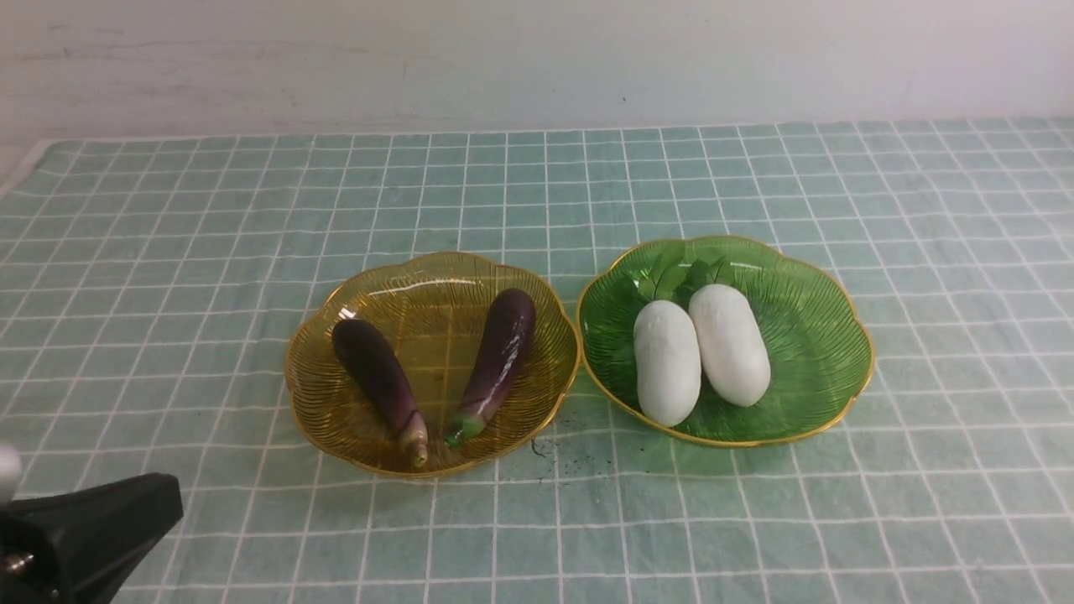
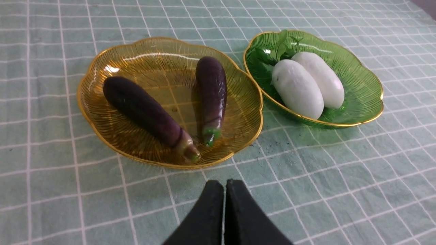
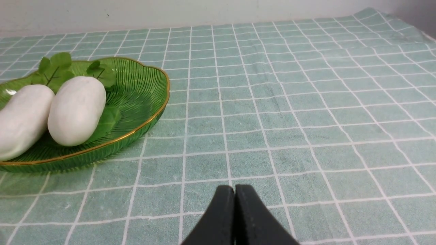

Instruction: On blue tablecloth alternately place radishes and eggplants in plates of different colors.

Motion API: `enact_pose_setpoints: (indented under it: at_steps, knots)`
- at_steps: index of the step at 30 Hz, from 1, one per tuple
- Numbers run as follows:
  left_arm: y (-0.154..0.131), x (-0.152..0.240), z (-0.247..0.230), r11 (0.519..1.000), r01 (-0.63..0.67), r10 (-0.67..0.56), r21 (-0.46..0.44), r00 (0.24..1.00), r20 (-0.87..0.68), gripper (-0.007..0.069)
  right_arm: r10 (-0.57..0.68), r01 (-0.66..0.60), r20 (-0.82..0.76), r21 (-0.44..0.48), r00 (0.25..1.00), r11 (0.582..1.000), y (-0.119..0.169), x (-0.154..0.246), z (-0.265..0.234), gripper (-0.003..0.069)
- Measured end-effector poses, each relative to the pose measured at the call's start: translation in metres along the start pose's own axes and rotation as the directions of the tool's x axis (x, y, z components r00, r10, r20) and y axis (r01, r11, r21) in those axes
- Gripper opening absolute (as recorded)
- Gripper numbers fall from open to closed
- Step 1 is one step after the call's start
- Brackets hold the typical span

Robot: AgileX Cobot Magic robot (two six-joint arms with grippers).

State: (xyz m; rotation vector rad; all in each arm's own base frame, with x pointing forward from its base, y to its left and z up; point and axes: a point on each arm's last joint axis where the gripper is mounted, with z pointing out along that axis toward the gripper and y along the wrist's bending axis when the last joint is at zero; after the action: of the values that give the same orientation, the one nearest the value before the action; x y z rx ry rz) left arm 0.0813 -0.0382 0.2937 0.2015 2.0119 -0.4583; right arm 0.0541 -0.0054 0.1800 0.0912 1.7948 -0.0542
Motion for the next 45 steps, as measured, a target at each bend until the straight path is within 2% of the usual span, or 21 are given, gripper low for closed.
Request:
enact_pose_setpoints:
  at_steps: [9,12,14,16,19,24,29,45]
  knots:
    - [0.001,0.004,0.001,1.000,-0.002,0.002,-0.002,1.000,-0.010,-0.0008,0.000,0.000,0.001,0.000,1.000,1.000,0.000,0.000,0.000,-0.0015]
    - [0.007,0.017,-0.001,0.999,-0.038,0.040,-0.038,0.997,0.058,-0.0008,0.000,0.000,0.001,0.000,1.000,1.000,0.000,0.000,0.000,-0.0015]
    - [0.011,0.025,-0.002,0.995,-0.070,0.076,-0.068,0.993,0.088,-0.0008,0.000,0.000,0.001,0.000,1.000,1.000,0.000,0.000,0.000,-0.0015]
    - [0.019,0.043,-0.004,0.985,-0.102,0.123,-0.137,0.981,0.150,-0.0008,0.000,0.000,0.001,0.000,1.000,1.000,0.000,0.000,0.000,-0.0015]
    - [0.031,0.069,-0.002,0.968,-0.074,0.123,-0.240,0.973,0.195,-0.0008,0.000,0.000,0.001,0.000,1.000,1.000,0.000,0.000,0.000,-0.0015]
    - [0.043,0.096,0.003,0.945,-0.049,0.119,-0.323,0.972,0.202,-0.0008,0.006,-0.006,0.001,0.000,1.000,1.000,0.000,0.000,0.000,-0.0015]
    - [0.049,0.118,0.012,0.941,-0.053,0.114,-0.335,0.980,0.165,-0.0008,0.030,-0.030,0.001,0.000,1.000,1.000,0.000,0.000,0.000,-0.0015]
    - [0.050,0.121,0.013,0.940,-0.054,0.108,-0.338,0.984,0.143,-0.0008,0.031,-0.031,0.001,0.000,1.000,1.000,0.000,0.000,0.000,-0.0015]
